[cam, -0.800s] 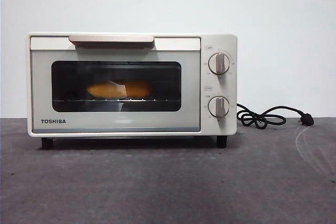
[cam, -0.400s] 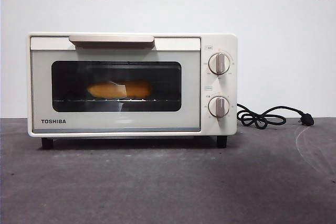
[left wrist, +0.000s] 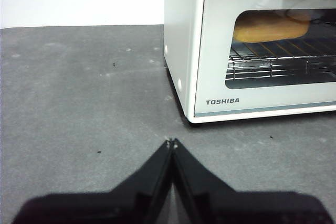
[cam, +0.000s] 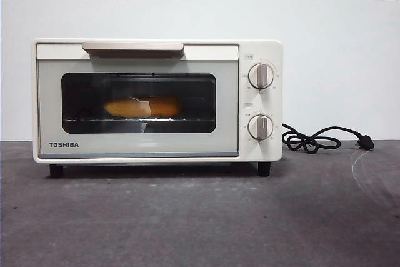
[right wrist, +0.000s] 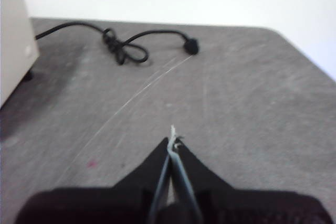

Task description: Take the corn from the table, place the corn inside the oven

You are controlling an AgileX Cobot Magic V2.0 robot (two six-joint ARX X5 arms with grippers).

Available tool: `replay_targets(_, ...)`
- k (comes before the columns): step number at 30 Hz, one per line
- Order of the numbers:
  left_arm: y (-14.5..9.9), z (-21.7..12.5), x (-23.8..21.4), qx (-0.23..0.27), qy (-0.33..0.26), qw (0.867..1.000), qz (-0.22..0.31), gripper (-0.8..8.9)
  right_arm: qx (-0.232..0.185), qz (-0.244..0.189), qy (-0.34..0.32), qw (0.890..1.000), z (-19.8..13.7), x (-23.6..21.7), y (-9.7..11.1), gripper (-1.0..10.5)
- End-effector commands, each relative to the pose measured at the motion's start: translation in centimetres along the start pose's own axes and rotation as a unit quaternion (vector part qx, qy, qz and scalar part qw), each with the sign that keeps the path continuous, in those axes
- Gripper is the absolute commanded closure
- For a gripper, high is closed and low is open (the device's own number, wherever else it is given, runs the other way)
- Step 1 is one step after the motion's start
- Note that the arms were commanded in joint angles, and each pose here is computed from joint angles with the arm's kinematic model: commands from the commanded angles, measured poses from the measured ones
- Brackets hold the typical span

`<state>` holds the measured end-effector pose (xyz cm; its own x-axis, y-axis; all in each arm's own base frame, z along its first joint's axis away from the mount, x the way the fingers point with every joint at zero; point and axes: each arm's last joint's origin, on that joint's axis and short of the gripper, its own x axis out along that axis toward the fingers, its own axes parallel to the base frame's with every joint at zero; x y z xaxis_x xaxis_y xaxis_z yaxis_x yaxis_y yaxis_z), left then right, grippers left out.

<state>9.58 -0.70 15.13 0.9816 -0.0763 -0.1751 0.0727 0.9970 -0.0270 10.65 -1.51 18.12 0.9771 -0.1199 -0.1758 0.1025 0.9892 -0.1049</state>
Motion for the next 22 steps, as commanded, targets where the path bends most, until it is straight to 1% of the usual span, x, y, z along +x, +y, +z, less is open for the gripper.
replay_targets(1,0.0,-0.2,0.1,0.004,-0.002,1.0,0.002,8.14,0.008,-0.012,-0.001,1.0,-1.2,0.0,-0.1,9.5)
replay_targets(5,0.0,-0.2,0.1,0.004,-0.002,1.0,0.002,8.14,0.009,-0.016,-0.001,1.0,-2.7,0.0,0.0,9.5)
replay_targets(7,0.0,-0.2,0.1,0.004,-0.002,1.0,0.001,8.14,0.01,-0.015,0.011,1.0,-3.2,-0.1,0.1,9.5)
replay_targets(11,0.0,-0.2,0.1,0.004,-0.002,1.0,0.002,8.14,0.007,-0.013,0.018,1.0,-3.5,-0.4,0.2,9.5)
replay_targets(14,0.0,-0.2,0.1,0.004,-0.002,1.0,0.002,8.14,0.009,-0.013,0.003,1.0,-3.3,-0.6,0.2,9.5)
replay_targets(17,0.0,-0.2,0.1,0.004,-0.002,1.0,0.001,8.14,0.012,-0.002,0.002,1.0,-3.3,-0.6,0.4,9.5)
replay_targets(22,0.0,-0.1,0.1,0.004,-0.002,1.0,0.001,8.14,0.015,0.029,-0.001,0.999,-3.2,-0.6,1.0,9.5)
